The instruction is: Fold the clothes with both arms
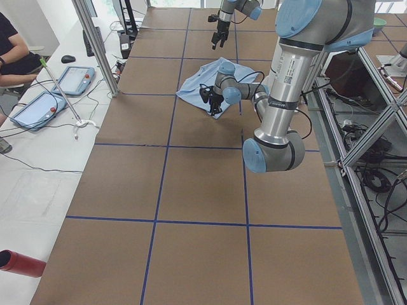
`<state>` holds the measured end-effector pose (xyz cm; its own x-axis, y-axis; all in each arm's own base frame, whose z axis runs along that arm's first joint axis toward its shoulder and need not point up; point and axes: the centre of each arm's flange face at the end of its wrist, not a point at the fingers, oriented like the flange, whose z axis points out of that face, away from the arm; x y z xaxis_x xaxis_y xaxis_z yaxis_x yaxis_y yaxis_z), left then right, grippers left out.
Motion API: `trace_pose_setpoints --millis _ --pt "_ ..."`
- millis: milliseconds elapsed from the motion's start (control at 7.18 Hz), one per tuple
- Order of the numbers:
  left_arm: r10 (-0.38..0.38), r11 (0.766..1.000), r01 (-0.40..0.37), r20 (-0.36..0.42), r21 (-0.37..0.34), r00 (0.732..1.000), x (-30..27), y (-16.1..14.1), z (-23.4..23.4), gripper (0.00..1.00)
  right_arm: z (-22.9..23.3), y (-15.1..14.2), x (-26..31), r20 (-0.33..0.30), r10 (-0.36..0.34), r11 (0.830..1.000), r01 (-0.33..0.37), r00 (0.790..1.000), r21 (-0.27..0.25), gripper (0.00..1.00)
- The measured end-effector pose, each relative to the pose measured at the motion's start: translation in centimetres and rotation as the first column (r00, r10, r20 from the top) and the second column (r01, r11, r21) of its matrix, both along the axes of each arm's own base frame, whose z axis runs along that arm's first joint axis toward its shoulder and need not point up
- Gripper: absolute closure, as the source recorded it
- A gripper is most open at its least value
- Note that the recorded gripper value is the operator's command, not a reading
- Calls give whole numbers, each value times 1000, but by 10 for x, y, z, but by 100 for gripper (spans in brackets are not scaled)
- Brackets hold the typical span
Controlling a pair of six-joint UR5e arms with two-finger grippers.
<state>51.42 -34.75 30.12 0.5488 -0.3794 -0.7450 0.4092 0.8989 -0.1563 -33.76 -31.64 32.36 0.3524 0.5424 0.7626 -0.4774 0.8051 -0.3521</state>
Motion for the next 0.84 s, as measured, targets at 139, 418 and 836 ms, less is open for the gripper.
trace_pose_setpoints --millis 139,418,836 --pt "-4 1000 3 -7 -9 1000 2 2 -1 42 -1 0 0 1 1 1000 -1 1000 1 0" --pt "-1 1000 1 -9 -20 1000 9 7 1 42 -1 -1 0 3 1 1000 -1 1000 1 0" --pt "10 1000 -10 8 -29 1000 19 10 9 44 -1 0 0 2 0 1000 0 1000 0 0"
